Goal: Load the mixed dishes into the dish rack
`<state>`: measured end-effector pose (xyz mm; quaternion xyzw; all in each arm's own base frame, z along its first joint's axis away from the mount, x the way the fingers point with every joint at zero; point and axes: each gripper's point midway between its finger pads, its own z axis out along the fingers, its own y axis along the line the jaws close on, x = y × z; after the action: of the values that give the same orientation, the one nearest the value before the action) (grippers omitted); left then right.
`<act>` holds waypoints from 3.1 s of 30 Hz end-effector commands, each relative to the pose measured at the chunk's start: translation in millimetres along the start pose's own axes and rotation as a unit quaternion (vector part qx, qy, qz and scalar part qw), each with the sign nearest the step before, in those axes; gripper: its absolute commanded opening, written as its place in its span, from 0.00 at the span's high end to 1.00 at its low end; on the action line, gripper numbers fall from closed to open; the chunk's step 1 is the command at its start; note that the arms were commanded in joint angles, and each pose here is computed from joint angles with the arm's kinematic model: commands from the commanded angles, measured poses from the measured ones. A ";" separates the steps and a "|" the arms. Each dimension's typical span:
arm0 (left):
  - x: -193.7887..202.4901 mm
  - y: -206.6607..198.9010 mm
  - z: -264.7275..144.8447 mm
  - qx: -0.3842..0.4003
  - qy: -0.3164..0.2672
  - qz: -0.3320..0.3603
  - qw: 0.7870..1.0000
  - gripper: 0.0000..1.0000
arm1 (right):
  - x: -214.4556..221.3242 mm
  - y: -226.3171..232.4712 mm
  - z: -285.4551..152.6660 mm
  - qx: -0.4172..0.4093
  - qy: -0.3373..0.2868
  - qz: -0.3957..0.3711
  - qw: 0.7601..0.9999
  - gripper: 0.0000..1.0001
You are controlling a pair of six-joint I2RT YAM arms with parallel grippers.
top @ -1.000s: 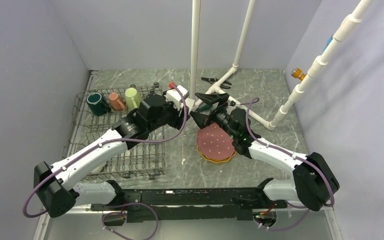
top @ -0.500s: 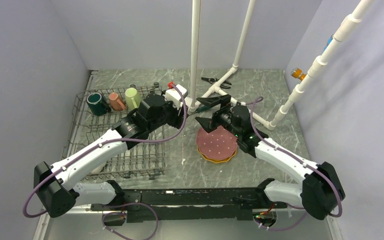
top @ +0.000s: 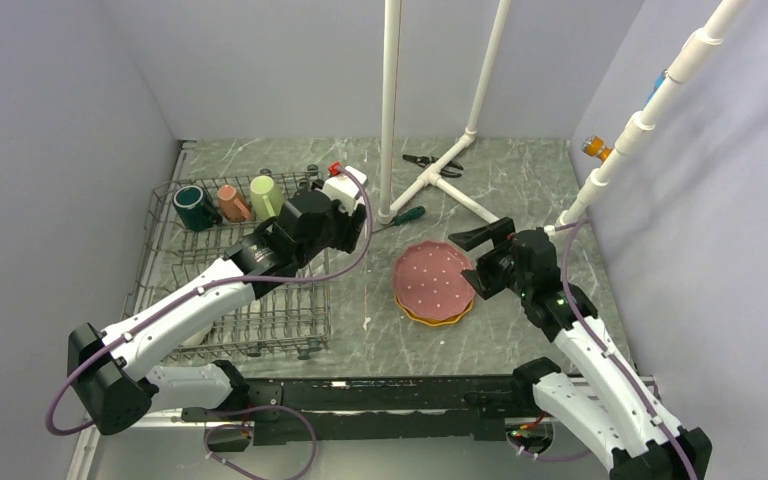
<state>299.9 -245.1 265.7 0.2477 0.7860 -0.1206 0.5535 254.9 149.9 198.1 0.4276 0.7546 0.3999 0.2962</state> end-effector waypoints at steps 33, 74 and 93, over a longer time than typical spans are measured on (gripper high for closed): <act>153.5 119.8 -126.5 -0.449 0.367 -0.147 0.801 1.00 | -13.5 -38.4 -5.5 0.000 -0.040 -0.172 0.984 0.00; 220.4 69.8 -102.0 -0.479 0.482 -0.095 0.728 1.00 | -8.8 -56.6 10.3 0.009 -0.022 -0.177 0.984 0.00; 263.6 45.6 -94.4 -0.430 0.523 -0.082 0.731 1.00 | -4.6 -59.7 7.4 0.008 -0.013 -0.170 0.985 0.00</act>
<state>179.3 -90.2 69.8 -0.0631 0.9315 0.3432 0.1023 236.6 127.6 137.3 0.3051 0.8231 0.3188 0.3575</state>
